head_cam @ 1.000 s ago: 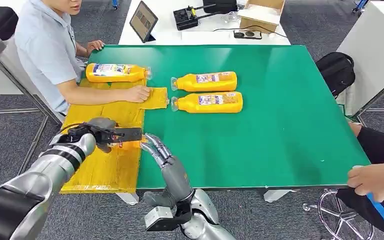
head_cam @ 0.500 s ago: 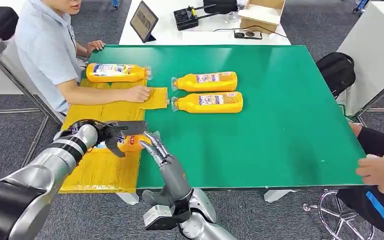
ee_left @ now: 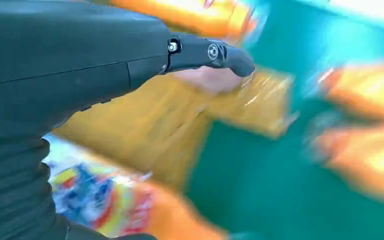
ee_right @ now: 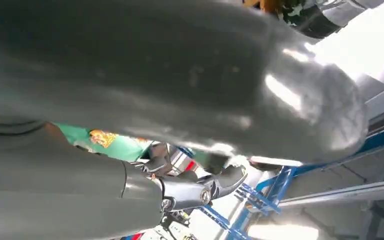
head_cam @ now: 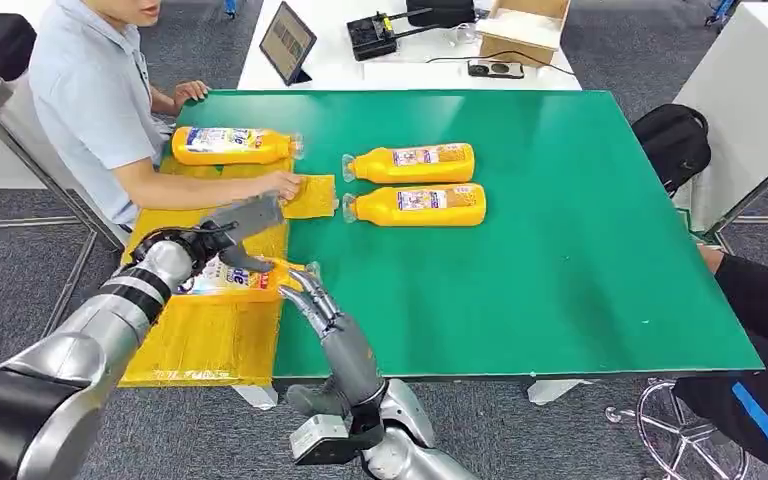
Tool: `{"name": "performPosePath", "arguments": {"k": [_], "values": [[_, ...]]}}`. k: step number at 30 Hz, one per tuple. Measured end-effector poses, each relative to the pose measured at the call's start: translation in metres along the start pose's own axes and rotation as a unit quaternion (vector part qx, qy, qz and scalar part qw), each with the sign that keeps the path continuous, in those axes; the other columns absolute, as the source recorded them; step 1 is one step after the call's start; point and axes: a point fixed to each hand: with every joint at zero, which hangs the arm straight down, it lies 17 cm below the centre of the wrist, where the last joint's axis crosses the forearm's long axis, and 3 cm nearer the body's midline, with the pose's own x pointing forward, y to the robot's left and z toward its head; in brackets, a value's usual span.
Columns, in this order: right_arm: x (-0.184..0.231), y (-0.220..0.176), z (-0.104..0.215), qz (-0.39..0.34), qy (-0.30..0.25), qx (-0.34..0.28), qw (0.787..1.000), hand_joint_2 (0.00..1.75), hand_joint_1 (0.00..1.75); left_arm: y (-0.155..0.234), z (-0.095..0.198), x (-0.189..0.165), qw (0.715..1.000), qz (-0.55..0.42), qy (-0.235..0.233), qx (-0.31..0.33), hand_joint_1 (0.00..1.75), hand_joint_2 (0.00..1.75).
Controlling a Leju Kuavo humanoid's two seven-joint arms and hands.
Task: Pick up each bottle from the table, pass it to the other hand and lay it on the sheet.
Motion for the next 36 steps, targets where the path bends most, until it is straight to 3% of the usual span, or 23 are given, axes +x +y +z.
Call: {"name": "performPosePath", "arguments": {"k": [8,9,15,20,25,30,36], "values": [[-0.002,-0.003,0.010,0.004,0.004,-0.004,1.000,0.00,0.00,0.022,0.016,0.050,0.974,0.171,-0.106,0.106,0.00,1.75],[-0.002,-0.003,0.012,0.008,0.003,-0.001,1.000,1.75,0.00,0.025,0.021,0.055,0.968,0.188,-0.117,0.118,0.00,1.75],[-0.020,-0.025,0.034,0.065,0.015,-0.009,0.998,1.75,0.00,0.033,0.076,0.064,0.908,0.299,-0.153,0.252,0.00,1.75],[-0.013,-0.121,0.044,0.112,0.026,-0.155,0.981,1.75,0.00,0.027,0.130,0.065,0.857,0.351,-0.164,0.339,0.00,1.75],[-0.001,-0.193,0.060,0.175,0.028,-0.237,0.955,1.75,0.00,0.018,0.176,0.069,0.843,0.327,-0.164,0.394,0.00,1.75],[-0.046,-0.211,0.093,0.271,0.088,-0.181,0.941,1.75,0.00,0.013,0.209,0.072,0.847,0.277,-0.160,0.425,0.00,1.75],[-0.115,-0.226,0.129,0.306,0.195,-0.112,0.925,1.75,0.00,0.009,0.217,0.078,0.865,0.223,-0.141,0.428,0.00,1.75]]}}
